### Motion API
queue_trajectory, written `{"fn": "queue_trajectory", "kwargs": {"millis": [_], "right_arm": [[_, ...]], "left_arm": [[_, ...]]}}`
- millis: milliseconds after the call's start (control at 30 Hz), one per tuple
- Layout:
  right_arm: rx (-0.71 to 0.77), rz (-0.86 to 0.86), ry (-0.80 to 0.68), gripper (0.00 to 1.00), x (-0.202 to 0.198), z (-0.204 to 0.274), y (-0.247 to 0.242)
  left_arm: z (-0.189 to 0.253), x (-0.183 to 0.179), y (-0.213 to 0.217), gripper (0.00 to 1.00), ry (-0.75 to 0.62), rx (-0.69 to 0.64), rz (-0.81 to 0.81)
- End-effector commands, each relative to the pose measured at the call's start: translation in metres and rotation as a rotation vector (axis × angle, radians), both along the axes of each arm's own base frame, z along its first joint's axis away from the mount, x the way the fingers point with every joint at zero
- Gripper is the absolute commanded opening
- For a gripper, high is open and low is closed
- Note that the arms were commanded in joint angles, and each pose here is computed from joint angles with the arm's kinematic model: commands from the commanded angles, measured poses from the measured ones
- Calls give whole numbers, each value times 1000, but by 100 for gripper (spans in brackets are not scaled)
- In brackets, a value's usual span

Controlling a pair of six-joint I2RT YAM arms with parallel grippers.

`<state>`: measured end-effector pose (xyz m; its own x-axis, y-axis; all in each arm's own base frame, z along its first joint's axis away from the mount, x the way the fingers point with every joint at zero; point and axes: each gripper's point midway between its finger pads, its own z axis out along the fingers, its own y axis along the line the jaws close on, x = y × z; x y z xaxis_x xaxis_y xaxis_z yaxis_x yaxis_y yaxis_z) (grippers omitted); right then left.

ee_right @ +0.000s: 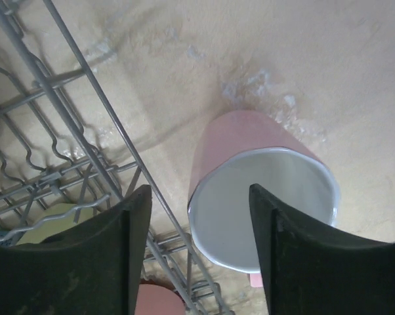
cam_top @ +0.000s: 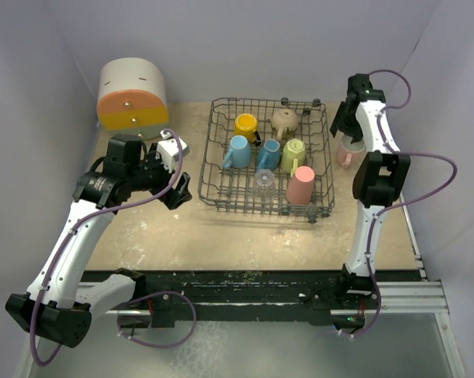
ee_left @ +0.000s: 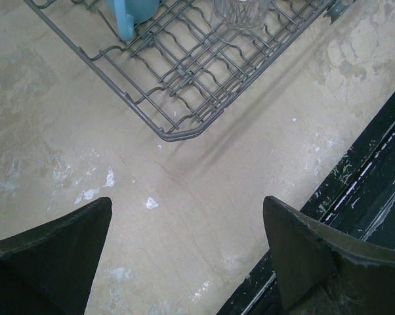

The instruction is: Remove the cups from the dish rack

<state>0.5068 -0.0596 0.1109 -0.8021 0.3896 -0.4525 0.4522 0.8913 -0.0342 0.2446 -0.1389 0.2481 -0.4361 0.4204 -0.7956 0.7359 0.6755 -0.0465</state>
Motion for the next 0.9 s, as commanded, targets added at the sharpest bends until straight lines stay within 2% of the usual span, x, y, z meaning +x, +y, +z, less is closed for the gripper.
{"fn": "queue_trajectory", "kwargs": {"millis": [0,67,233,300,400,500,633,767,867], "right_arm": [[-41,-2,-150,68,5,71,-7],[-56,-10,-199,75,1,94,-6],[-139,-37,-383,85,-26,171,2],[-171,11,-465,91,-41,196,26],[-163,146,-509,98,-66,211,91],[-110,297,-514,100,-95,200,167],[-43,466,-457,100,-130,160,248],[-61,571,-359,100,-152,114,292],[-103,599,-282,100,-164,87,304]], "left_arm": [[5,7,-13,99,-25,-52,-48],[2,13,-19,99,-7,-73,-52],[1,25,-21,99,29,-69,-26],[-1,26,-20,99,42,-62,-17],[-7,24,-17,99,70,-50,0],[-9,23,-12,99,72,-31,20],[-1,24,-4,99,40,-31,52],[7,27,8,99,22,-42,80],[6,27,15,99,25,-38,90]]}}
